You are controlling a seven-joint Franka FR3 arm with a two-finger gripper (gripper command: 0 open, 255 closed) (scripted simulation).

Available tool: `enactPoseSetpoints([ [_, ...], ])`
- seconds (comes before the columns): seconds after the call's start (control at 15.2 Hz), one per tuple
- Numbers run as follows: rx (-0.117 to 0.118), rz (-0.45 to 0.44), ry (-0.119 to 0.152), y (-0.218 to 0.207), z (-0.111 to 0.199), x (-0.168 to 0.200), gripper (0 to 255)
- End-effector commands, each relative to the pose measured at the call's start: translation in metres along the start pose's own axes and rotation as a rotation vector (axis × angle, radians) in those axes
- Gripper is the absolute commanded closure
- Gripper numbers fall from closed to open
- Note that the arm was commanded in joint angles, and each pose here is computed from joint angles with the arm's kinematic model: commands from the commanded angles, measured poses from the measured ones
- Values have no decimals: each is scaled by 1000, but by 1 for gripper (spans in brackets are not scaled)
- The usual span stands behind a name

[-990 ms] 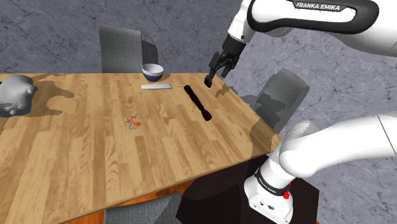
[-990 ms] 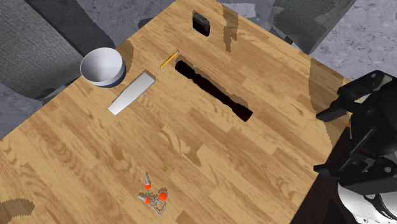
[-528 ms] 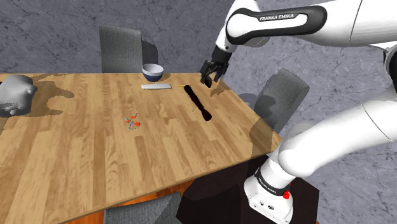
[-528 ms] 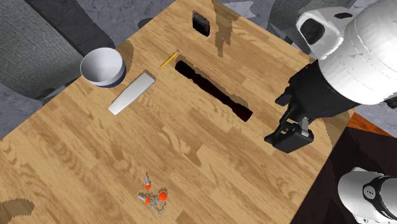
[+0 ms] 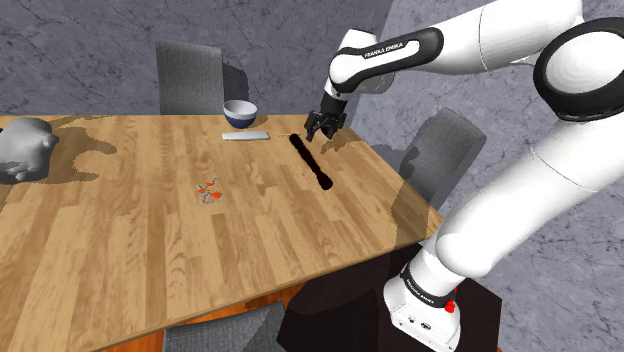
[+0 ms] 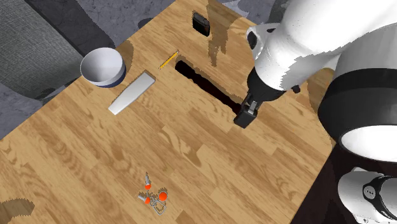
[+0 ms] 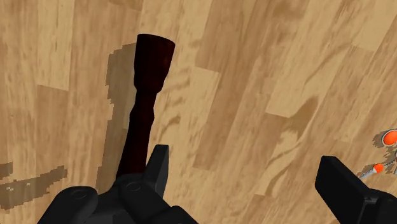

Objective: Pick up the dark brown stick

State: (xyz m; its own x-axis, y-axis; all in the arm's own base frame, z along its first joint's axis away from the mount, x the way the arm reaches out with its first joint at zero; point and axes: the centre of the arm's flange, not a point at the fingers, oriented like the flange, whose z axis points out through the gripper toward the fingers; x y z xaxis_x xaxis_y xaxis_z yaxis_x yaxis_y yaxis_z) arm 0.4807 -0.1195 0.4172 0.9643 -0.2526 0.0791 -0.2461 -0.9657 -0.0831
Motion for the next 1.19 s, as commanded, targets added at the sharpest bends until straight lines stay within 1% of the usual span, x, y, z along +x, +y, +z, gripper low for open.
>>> enactPoseSetpoints([
  [0.0,-11,18,-4,10,19,16,0],
  [0.99,-85,151,-41,101,160,117,0],
  [1.12,-88,156,-42,105,171,120,0],
])
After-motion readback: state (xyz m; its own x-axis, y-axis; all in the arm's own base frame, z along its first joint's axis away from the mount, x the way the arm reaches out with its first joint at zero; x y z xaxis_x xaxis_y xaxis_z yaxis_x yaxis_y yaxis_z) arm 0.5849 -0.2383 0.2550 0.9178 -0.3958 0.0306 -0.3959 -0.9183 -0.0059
